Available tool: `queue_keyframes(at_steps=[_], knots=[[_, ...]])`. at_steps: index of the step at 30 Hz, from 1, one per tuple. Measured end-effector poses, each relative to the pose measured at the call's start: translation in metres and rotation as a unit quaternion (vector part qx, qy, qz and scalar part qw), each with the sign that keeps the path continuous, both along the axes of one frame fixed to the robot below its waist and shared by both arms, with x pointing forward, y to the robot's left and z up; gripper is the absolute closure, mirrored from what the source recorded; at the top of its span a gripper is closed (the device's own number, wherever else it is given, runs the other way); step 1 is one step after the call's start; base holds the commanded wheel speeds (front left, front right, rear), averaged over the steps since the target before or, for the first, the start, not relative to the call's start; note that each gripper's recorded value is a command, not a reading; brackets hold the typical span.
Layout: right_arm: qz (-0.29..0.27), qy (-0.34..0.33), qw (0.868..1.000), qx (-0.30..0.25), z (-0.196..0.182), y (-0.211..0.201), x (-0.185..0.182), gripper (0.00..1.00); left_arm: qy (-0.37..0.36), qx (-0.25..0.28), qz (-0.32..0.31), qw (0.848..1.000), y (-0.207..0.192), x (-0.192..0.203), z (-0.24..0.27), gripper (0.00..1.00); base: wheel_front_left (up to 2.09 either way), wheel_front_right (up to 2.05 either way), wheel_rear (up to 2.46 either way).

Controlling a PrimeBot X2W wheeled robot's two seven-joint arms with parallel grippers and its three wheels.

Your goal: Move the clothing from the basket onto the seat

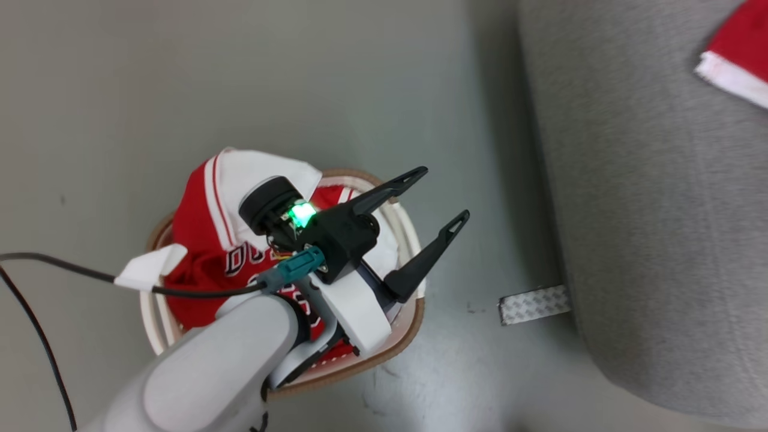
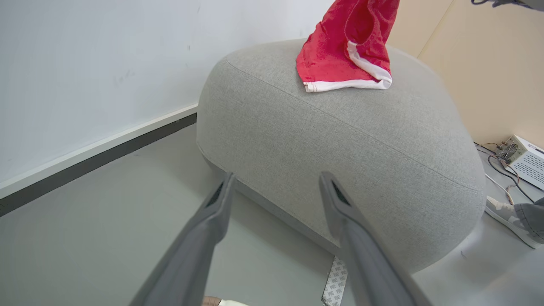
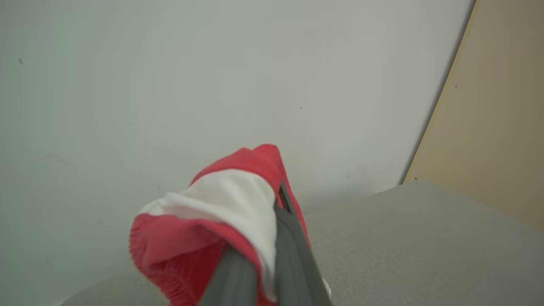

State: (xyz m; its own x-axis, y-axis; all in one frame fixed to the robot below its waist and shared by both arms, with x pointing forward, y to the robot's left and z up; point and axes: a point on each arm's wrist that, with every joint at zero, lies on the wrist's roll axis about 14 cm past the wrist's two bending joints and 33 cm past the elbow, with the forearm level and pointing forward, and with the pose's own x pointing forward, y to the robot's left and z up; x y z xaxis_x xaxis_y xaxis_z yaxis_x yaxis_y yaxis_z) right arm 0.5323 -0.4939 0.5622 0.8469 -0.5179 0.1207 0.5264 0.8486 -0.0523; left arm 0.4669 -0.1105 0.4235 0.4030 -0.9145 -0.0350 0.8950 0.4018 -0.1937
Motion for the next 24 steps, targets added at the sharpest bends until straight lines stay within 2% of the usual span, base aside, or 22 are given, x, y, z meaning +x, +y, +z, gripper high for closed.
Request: queue_keyframes(at_steps=[1, 2, 3, 4, 5, 6, 7, 9, 15, 24], knots=[[-0.012, 0.017, 1.0, 0.012, -0.021, -0.002, 0.0, 1.0, 0.007, 0.003, 0.005, 1.0, 0.003, 0.002, -0.008, 0.0, 0.0, 0.0, 0.0], [-0.012, 0.017, 1.0, 0.012, -0.021, -0.002, 0.0, 1.0, 0.007, 0.003, 0.005, 1.0, 0.003, 0.002, -0.008, 0.0, 0.0, 0.0, 0.0], [-0.029, 0.05, 0.998, 0.029, -0.058, -0.002, -0.002, 1.0, 0.015, 0.014, 0.016, 1.0, 0.012, 0.006, -0.023, 0.0, 0.0, 0.0, 0.0], [-0.035, 0.063, 0.997, 0.041, -0.076, 0.0, -0.005, 0.9, 0.018, 0.019, 0.021, 0.999, 0.015, 0.007, -0.029, 0.0, 0.0, 0.0, 0.0], [-0.045, 0.074, 0.995, 0.057, -0.095, 0.002, -0.011, 0.67, 0.019, 0.025, 0.026, 0.999, 0.02, 0.008, -0.034, 0.0, 0.0, 0.0, 0.0], [-0.055, 0.086, 0.992, 0.074, -0.113, 0.004, -0.019, 0.34, 0.02, 0.031, 0.03, 0.999, 0.023, 0.009, -0.038, 0.0, 0.0, 0.0, 0.0], [-0.055, 0.086, 0.992, 0.074, -0.113, 0.004, -0.019, 0.0, 0.02, 0.031, 0.03, 0.999, 0.023, 0.009, -0.038, 0.0, 0.0, 0.0, 0.0], [-0.074, 0.108, 0.986, 0.104, -0.144, 0.013, -0.042, 0.0, 0.018, 0.042, 0.039, 0.998, 0.029, 0.013, -0.042, 0.0, 0.0, 0.0, 0.0], [-0.078, 0.114, 0.984, 0.11, -0.149, 0.024, -0.064, 0.0, 0.015, 0.044, 0.052, 0.998, 0.033, 0.014, -0.038, 0.0, 0.0, 0.0, 0.0], [-0.025, 0.07, 0.993, 0.09, -0.113, 0.065, -0.085, 0.0, -0.015, 0.033, 0.107, 0.994, 0.048, 0.014, -0.011, 0.0, 0.0, 0.0, 0.0]])
